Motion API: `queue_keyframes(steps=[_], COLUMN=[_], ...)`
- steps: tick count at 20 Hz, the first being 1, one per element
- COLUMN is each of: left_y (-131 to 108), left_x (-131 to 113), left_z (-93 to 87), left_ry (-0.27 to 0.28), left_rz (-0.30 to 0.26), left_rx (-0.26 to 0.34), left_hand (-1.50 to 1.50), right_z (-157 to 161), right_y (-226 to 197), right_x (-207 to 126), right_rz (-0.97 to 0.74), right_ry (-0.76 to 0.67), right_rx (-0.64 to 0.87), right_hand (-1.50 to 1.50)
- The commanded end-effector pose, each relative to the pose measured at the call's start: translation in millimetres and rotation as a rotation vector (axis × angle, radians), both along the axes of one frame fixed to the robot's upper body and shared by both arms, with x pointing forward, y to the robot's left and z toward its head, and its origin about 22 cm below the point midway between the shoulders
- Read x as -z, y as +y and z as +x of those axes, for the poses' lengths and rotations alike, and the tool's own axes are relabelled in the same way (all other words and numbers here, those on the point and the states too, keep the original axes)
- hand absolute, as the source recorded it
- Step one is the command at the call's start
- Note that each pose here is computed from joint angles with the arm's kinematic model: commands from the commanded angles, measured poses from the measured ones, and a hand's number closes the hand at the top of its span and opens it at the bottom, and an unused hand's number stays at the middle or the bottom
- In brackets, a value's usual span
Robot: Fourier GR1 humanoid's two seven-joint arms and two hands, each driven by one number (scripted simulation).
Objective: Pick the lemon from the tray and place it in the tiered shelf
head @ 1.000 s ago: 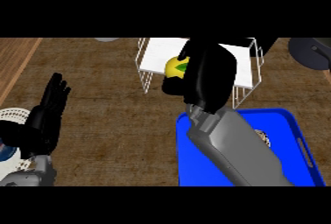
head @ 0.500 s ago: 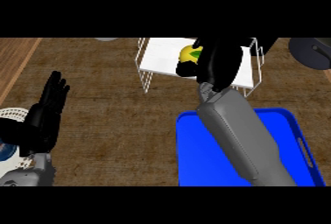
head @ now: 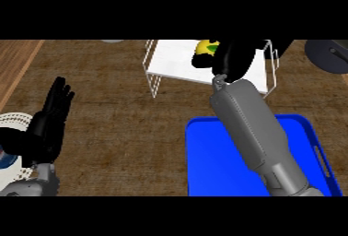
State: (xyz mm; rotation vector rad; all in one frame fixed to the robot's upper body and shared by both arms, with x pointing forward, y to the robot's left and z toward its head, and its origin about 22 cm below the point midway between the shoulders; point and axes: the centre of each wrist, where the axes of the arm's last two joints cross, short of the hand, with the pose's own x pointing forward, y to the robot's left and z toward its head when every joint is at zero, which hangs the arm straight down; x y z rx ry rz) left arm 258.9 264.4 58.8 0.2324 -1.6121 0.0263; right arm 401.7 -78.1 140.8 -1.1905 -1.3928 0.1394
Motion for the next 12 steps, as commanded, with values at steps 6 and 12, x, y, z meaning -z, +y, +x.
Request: queue_keyframes(steps=[6, 12], left_y=[8.3, -0.1], left_x=[-3.4, -9.9], left_z=[-9.6, -1.6], left_ry=[-0.013, 0.0], left_rz=[0.011, -0.008], left_rx=[0.005, -0.017], left_hand=[0.0, 0.0], right_z=[31.0, 32.0], right_y=[-13.4, -14.9], right_x=[7.2, 7.3], right_rz=[0.188, 0.216], right_ry=[0.009, -0.06], right_rx=[0.005, -0.08], right_hand=[-1.5, -1.5])
